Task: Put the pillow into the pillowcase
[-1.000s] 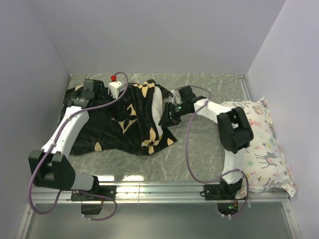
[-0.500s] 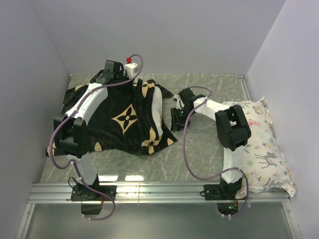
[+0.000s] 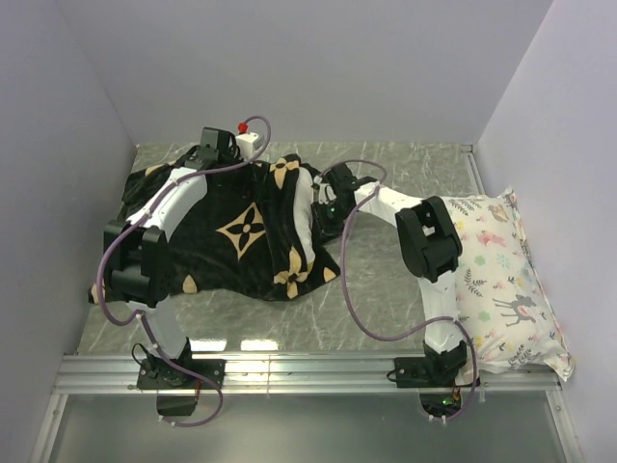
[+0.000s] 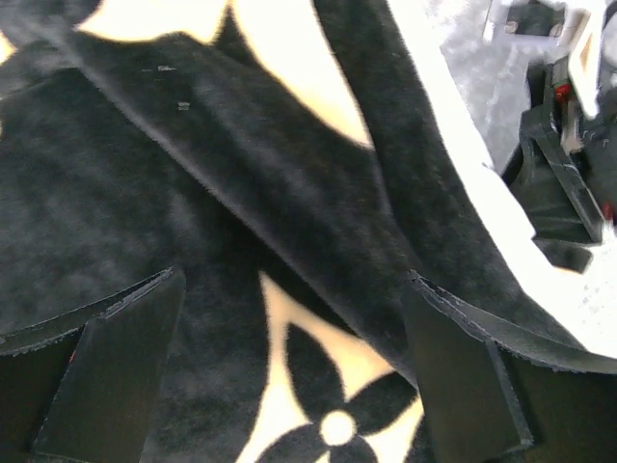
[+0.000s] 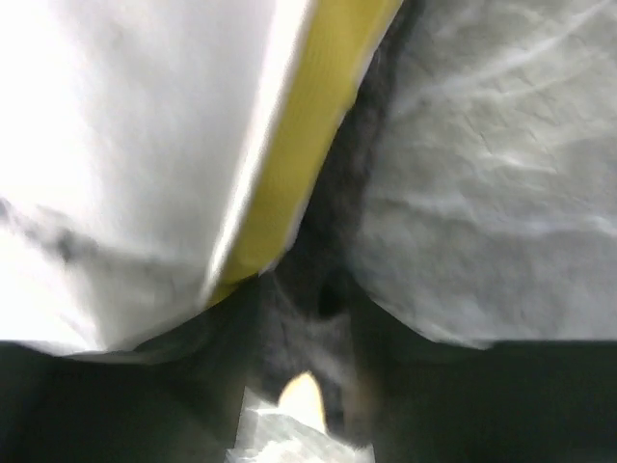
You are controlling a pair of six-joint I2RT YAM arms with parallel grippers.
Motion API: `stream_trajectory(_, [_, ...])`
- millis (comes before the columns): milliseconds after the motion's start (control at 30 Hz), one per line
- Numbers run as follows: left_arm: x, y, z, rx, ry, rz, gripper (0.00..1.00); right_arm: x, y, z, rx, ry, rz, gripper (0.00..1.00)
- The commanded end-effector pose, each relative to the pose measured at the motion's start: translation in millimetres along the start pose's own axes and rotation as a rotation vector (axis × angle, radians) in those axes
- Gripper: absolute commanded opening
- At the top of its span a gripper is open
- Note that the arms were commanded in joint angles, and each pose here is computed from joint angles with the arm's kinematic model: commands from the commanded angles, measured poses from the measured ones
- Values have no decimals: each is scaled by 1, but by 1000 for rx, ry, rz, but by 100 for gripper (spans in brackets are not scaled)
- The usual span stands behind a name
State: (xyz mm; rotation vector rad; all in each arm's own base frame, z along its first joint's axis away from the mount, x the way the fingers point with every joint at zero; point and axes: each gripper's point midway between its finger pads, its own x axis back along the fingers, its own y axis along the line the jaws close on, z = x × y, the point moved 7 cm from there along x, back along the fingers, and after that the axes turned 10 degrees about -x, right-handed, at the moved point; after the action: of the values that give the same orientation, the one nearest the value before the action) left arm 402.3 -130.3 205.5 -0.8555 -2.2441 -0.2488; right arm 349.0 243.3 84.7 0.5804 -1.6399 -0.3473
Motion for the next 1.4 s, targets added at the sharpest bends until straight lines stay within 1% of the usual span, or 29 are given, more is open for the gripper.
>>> stream_trajectory(0, [16, 5, -17, 4, -67, -63, 99, -12, 1, 1, 29, 57, -39, 19])
stream_trajectory(33, [13, 7, -14, 9, -55, -71, 99, -10, -1, 4, 43, 70, -45, 0])
stream_trajectory(100, [6, 12, -4, 34, -5, -90, 99, -1, -16, 16, 4, 103, -47, 0])
stream_trajectory(133, [4, 17, 1, 47, 16, -112, 99, 19, -15, 18, 16, 73, -69, 0])
stream_trajectory(167, [0, 22, 9, 70, 41, -122, 99, 40, -35, 16, -41, 48, -58, 0])
stream_trajectory(200, [0, 33, 18, 104, 63, -145, 99, 53, -51, 30, -88, 60, -49, 0])
stream_trajectory(233, [0, 40, 26, 122, 83, -170, 99, 84, -56, 31, -81, -6, -53, 0])
stream_trajectory(267, [-3, 47, 34, 142, 107, -191, 99, 108, -79, 37, -145, -39, -23, 0])
stream_trajectory(300, [-2, 59, 44, 167, 125, -222, 99, 118, -94, 52, -175, -41, 19, 0])
stream_trajectory(333, [-3, 64, 49, 174, 136, -239, 99, 137, -98, 58, -127, -84, 51, 0])
stream_trajectory(400, [-4, 75, 61, 187, 161, -269, 99, 150, -112, 78, -121, -76, 130, 0])
stream_trajectory(500, [-2, 76, 55, 169, 116, -218, 99, 146, -110, 93, -119, -27, 98, 0])
stream_trajectory(567, [7, 69, 37, 122, 43, -170, 99, 138, -101, 100, -100, 43, 39, 0])
stream_trajectory(700, [22, 42, -13, -26, -104, -33, 99, 136, -60, 111, 16, 216, -239, 0])
stream_trajectory(733, [24, 37, -21, -52, -119, -22, 99, 136, -55, 113, 36, 242, -254, 4])
stream_trajectory(800, [25, 21, -40, -114, -158, 27, 99, 142, -57, 104, 33, 223, -199, 22])
stream_trajectory(833, [23, 16, -43, -127, -162, 41, 99, 147, -65, 94, 8, 179, -166, 30])
stream_trajectory(867, [19, 4, -48, -141, -167, 68, 99, 152, -69, 69, 30, 77, -130, 39])
stream_trajectory(900, [18, -2, -53, -155, -174, 83, 99, 154, -73, 54, -37, 24, -93, 58])
stream_trajectory(933, [14, -9, -55, -164, -176, 103, 99, 159, -81, 38, -53, -38, -35, 64])
stream_trajectory(967, [7, -22, -57, -181, -172, 127, 99, 168, -83, 7, -24, -162, -8, 72])
stream_trajectory(1000, [4, -28, -59, -197, -181, 138, 99, 165, -86, -9, -83, -203, 19, 76])
stream_trajectory(1033, [-1, -34, -58, -203, -177, 149, 99, 166, -90, -24, -92, -249, 53, 76])
stream_trajectory(1067, [-7, -45, -57, -220, -169, 167, 99, 172, -87, -53, -75, -354, 70, 76])
stream_trajectory(1133, [-16, -52, -57, -233, -171, 166, 99, 156, -101, -81, -145, -403, 130, 79])
stream_trajectory(1167, [-20, -58, -58, -228, -173, 176, 99, 167, -92, -107, -124, -473, 130, 79])
stream_trajectory(1200, [-23, -59, -59, -223, -175, 180, 99, 148, -100, -118, -159, -449, 138, 79])
stream_trajectory(1233, [-27, -61, -59, -211, -176, 190, 99, 155, -93, -136, -137, -496, 148, 79])
stream_trajectory(1367, [-38, -73, -67, -229, -188, 234, 99, 122, -90, -155, -78, -504, 192, 80])
